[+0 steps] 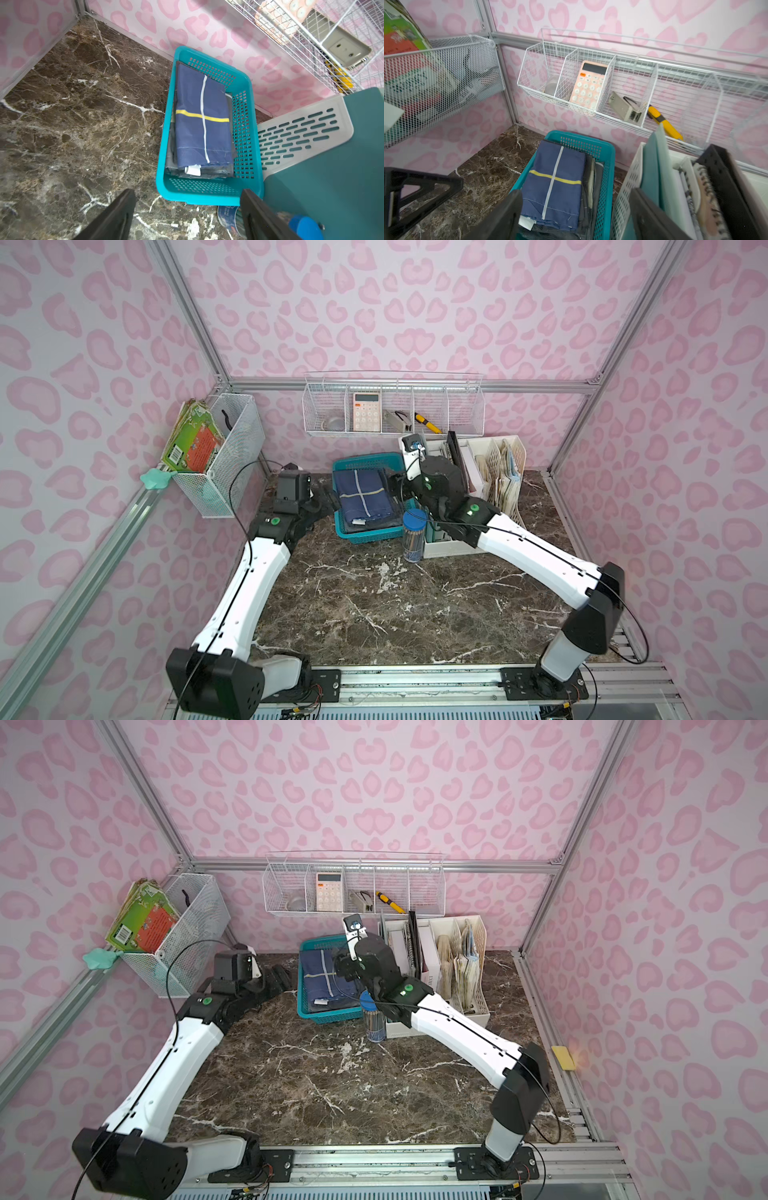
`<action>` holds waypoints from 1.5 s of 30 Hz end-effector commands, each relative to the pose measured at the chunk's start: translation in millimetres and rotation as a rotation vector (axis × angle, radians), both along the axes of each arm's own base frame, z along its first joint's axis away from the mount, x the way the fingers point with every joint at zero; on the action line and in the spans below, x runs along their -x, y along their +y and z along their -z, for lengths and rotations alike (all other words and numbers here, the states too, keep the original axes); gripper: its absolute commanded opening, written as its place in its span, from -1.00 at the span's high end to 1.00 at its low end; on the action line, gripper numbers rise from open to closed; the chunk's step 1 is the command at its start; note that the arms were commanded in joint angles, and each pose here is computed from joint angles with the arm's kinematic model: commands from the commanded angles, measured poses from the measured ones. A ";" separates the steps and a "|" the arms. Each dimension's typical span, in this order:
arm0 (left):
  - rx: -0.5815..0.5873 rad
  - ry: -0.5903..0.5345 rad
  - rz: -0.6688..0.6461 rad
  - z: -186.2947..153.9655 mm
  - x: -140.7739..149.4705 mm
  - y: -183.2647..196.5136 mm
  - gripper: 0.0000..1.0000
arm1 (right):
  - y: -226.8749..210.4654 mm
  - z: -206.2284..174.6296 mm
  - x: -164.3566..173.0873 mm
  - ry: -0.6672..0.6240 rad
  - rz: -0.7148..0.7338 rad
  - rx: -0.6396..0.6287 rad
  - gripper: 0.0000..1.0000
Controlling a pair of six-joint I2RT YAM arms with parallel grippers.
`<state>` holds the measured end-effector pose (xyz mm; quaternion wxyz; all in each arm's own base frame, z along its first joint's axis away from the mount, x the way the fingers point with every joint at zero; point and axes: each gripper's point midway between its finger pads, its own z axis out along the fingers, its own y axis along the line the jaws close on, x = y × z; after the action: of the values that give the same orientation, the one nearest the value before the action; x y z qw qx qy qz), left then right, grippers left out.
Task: Put the folded pillowcase in the basket
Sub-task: Reset both arms
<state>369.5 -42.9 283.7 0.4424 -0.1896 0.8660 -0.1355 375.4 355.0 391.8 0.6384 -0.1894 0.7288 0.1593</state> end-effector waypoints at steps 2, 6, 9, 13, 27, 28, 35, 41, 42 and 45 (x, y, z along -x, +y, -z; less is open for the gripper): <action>-0.031 -0.065 -0.037 -0.9 28.4 10.7 -0.77 | -43.6 -16.1 27.1 -0.067 0.052 -0.092 -0.82; -0.059 -0.076 -0.106 14.6 57.4 27.4 -0.80 | -88.1 5.7 51.0 -0.069 0.111 -0.100 -0.98; -0.077 -0.095 -0.167 28.6 70.8 40.1 -0.93 | -119.0 32.0 63.7 -0.063 0.159 -0.094 -0.97; -0.122 -0.134 -0.221 51.7 74.4 52.8 -0.99 | -165.1 65.5 75.3 -0.069 0.243 -0.094 -0.97; -0.386 -0.084 -0.358 108.8 50.2 101.5 -0.99 | -329.3 141.1 94.8 -0.182 0.663 -0.140 -0.97; -0.376 -0.104 -0.356 110.3 48.1 103.6 -0.99 | -334.4 144.8 92.9 -0.170 0.683 -0.138 -0.98; -0.392 -0.122 -0.303 143.5 33.6 112.9 -0.99 | -359.1 191.6 73.0 -0.053 0.781 -0.053 -0.98; -0.428 -0.142 -0.250 167.6 20.9 119.0 -0.99 | -366.9 223.1 66.2 -0.034 0.811 0.052 -0.98; -0.430 -0.152 -0.234 166.9 19.3 118.2 -0.99 | -367.7 227.6 64.7 -0.033 0.814 0.055 -0.97; -0.394 -0.186 -0.181 166.0 10.8 111.8 -0.99 | -364.6 236.5 61.8 -0.069 0.789 0.091 -0.97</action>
<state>338.7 79.7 92.4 0.5047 -0.1988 0.8349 0.0936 307.5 -11.7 131.2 0.6166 0.0739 0.7711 -0.1404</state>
